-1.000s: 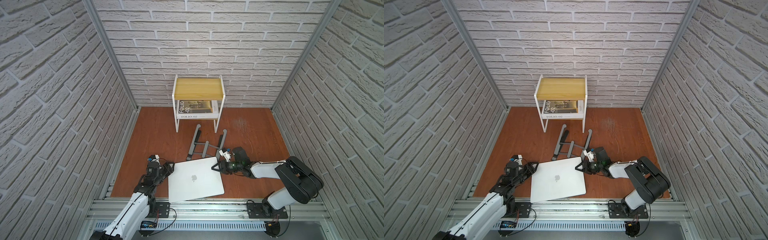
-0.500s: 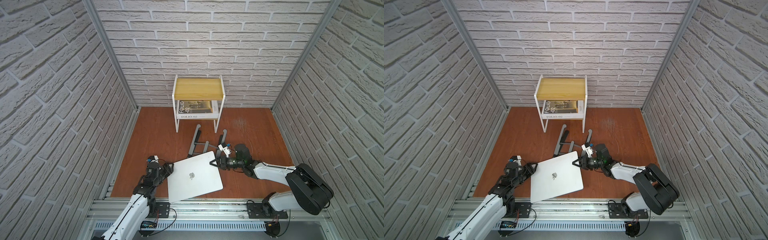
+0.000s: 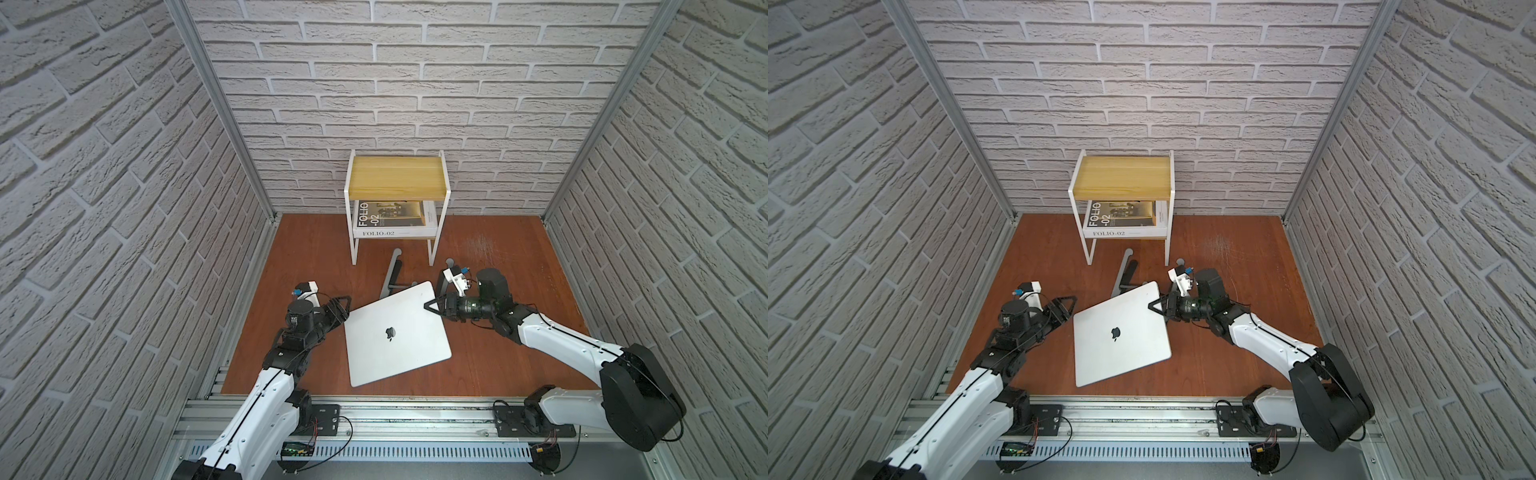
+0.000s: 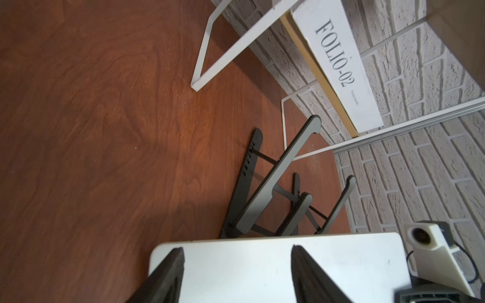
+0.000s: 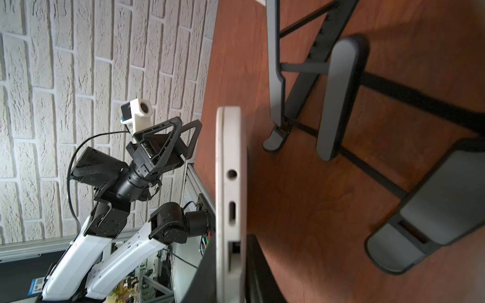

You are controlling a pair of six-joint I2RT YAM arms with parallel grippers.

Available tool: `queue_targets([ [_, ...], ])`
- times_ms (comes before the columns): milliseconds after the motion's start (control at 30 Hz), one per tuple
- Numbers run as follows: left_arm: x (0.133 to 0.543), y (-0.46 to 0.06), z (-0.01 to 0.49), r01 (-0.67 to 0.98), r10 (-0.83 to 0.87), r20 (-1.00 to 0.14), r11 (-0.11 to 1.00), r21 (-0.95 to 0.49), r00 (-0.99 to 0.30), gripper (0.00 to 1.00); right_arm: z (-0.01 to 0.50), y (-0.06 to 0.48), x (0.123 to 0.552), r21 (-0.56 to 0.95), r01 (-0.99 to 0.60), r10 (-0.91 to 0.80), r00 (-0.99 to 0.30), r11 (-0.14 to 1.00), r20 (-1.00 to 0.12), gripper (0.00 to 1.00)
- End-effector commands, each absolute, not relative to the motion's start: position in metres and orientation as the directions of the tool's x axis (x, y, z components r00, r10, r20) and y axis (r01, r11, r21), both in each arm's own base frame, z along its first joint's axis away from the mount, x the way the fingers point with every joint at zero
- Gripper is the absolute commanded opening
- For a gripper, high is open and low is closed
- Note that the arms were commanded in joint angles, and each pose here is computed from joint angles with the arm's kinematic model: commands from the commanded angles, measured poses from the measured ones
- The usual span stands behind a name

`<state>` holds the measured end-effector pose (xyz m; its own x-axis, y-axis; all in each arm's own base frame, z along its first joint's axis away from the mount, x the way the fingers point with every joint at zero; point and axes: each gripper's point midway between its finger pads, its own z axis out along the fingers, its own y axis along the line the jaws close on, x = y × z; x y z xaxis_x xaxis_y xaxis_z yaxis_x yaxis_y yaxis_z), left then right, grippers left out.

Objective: Close the laptop lid and set it aside
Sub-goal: Pick up the laptop from the center of the board, then place the laptop on the shelf.

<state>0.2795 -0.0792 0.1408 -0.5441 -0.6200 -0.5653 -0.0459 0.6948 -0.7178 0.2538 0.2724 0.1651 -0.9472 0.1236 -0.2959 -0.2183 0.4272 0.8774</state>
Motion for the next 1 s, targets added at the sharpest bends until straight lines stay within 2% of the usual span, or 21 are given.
queue_targets([
  [0,0.290,-0.072,0.167,0.015,-0.623,-0.610,0.694,-0.720,-0.489,0.69,0.237,0.280,0.258,0.870,-0.407,0.106,-0.887,0.278,-0.449,0.03],
  [133,0.299,-0.062,0.167,-0.002,-0.652,-0.589,0.671,-0.741,-0.478,0.70,0.270,0.285,0.259,0.867,-0.464,0.088,-0.870,0.185,-0.485,0.03],
  [433,0.315,-0.052,0.182,0.010,-0.670,-0.605,0.667,-0.745,-0.429,0.71,0.319,0.282,0.278,0.847,-0.520,0.118,-0.840,0.108,-0.530,0.03],
  [700,0.316,-0.048,0.185,0.010,-0.670,-0.616,0.673,-0.739,-0.413,0.72,0.372,0.266,0.299,0.792,-0.601,0.161,-0.776,0.108,-0.610,0.03],
  [967,0.318,-0.050,0.188,0.023,-0.667,-0.619,0.672,-0.740,-0.414,0.72,0.427,0.275,0.321,0.740,-0.668,0.154,-0.726,0.077,-0.671,0.03],
])
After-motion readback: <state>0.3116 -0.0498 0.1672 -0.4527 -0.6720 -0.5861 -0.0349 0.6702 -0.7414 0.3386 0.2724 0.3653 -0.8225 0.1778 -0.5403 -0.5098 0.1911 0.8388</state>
